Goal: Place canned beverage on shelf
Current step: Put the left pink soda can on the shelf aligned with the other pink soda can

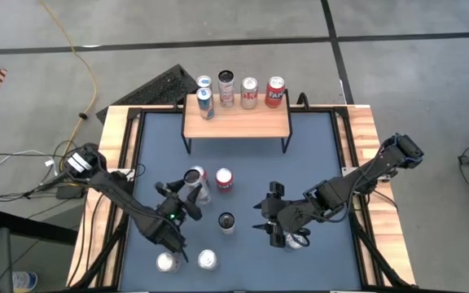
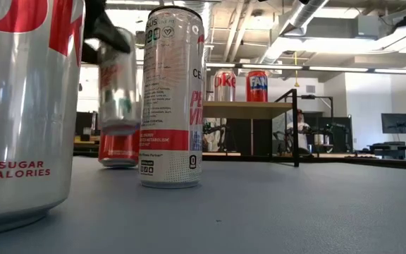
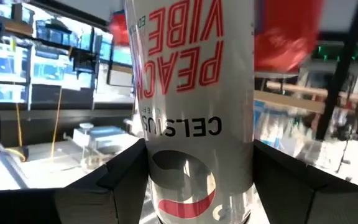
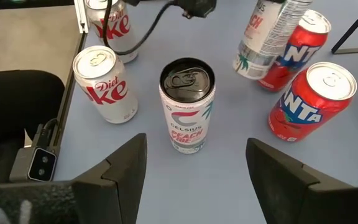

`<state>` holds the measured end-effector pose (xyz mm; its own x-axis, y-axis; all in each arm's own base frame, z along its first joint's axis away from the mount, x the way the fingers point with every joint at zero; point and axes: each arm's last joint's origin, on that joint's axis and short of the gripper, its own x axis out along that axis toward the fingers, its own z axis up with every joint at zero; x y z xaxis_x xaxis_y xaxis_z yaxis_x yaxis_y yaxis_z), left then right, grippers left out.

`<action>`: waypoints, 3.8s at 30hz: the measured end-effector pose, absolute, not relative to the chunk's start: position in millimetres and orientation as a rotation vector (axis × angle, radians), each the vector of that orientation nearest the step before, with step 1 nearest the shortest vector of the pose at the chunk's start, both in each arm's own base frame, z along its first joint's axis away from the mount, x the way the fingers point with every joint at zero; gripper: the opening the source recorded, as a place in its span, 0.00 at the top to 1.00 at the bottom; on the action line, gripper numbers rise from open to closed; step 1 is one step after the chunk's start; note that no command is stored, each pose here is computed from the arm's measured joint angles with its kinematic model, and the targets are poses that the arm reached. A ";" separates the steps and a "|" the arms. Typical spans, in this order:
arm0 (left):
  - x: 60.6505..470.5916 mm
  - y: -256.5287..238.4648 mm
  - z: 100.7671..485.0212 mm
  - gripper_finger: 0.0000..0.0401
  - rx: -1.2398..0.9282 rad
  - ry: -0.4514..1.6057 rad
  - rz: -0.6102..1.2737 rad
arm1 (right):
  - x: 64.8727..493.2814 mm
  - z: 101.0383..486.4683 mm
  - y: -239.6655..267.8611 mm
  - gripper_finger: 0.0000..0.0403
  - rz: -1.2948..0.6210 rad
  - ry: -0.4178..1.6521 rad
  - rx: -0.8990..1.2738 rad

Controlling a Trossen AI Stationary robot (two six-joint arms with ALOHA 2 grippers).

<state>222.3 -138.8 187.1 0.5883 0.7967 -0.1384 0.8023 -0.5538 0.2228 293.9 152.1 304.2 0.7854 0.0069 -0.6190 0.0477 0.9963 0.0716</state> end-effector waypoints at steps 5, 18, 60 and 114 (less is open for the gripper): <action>204.1 -149.7 167.3 0.42 2.629 1.222 -0.055 | 293.9 304.2 152.1 0.37 -0.022 0.667 0.085; 195.9 -189.9 155.6 0.39 2.608 0.966 -0.229 | 294.4 304.2 151.3 0.37 -0.023 0.666 0.079; 213.1 -186.0 177.1 0.27 2.482 1.046 -0.317 | 294.2 304.1 151.5 0.37 -0.017 0.669 0.076; 138.2 -110.8 414.3 0.41 0.046 0.622 0.420 | 468.3 309.0 106.4 0.37 -0.090 0.721 -0.070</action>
<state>138.2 -110.8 414.3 0.7311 0.3951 -0.5562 -0.3680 0.9149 0.1661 468.3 106.4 309.0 0.7477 -0.1069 -0.6554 0.0584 0.9937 -0.0956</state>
